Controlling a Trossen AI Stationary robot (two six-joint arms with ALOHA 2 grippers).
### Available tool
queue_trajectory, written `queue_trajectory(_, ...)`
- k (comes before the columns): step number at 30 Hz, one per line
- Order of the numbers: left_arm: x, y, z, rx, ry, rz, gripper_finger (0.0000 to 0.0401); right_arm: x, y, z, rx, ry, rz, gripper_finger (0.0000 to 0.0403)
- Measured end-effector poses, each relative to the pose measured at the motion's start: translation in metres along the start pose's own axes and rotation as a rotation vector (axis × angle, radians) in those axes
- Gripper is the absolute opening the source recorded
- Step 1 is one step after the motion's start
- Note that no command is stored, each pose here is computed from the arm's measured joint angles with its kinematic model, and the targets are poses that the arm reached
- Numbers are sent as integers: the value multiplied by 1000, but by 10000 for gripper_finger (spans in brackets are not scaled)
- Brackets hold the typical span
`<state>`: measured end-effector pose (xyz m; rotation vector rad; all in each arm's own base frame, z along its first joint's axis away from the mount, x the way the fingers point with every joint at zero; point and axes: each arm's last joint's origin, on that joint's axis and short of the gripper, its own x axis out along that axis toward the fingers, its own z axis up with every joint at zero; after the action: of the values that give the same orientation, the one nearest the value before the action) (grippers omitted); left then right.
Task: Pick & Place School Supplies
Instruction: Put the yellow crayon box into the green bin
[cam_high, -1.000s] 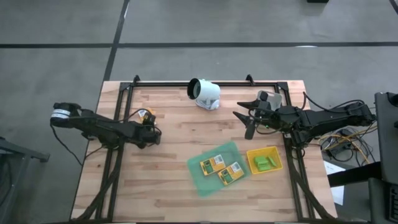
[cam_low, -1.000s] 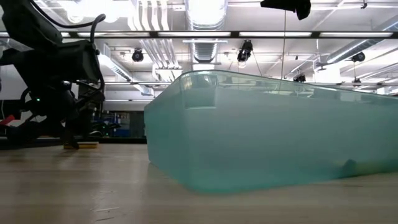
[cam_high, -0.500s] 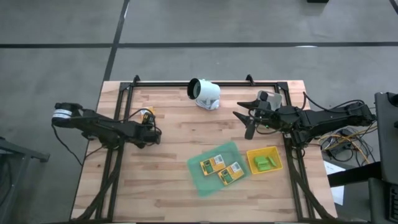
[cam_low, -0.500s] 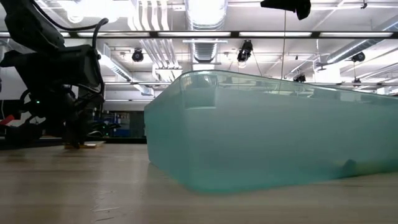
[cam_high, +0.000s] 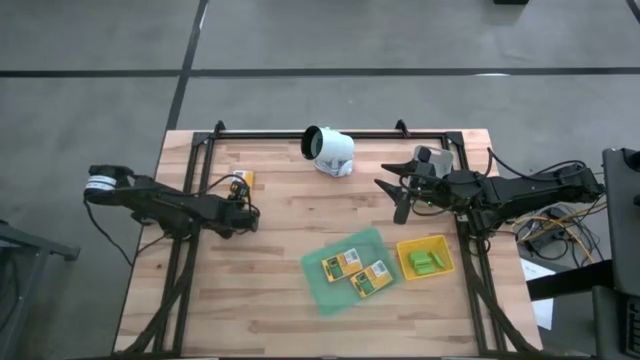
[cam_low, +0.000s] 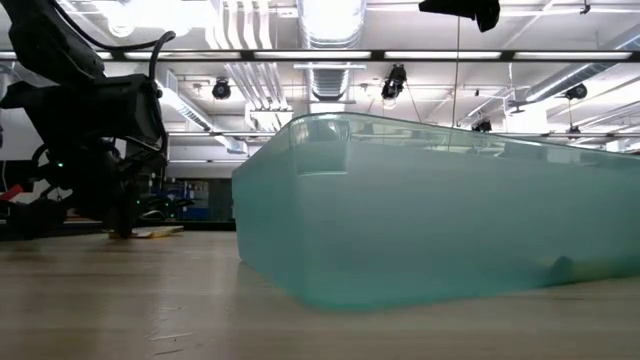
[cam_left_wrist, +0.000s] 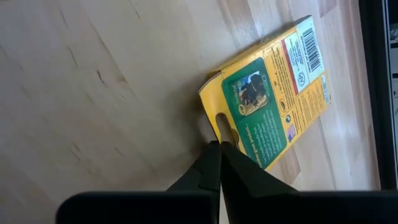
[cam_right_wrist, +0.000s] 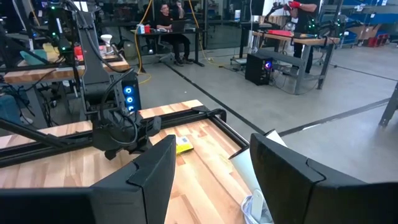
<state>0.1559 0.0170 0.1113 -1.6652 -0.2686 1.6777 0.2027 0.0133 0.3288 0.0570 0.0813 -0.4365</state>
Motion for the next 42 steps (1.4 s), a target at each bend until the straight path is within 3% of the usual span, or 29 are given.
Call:
queue_trajectory(11,-7,-10,-5,25,15,-57,3,0,0,0,0,0,1,203)
queue_trajectory(22,-16,-24,-14,121,17,-132,2,0,0,0,1,-1,2,203)
queue_trajectory(33,-36,-46,-19,296,28,-188,2,0,0,0,1,-1,5,203)
queue_trajectory(42,-66,-73,-16,528,32,-270,2,0,0,0,1,-1,5,203)
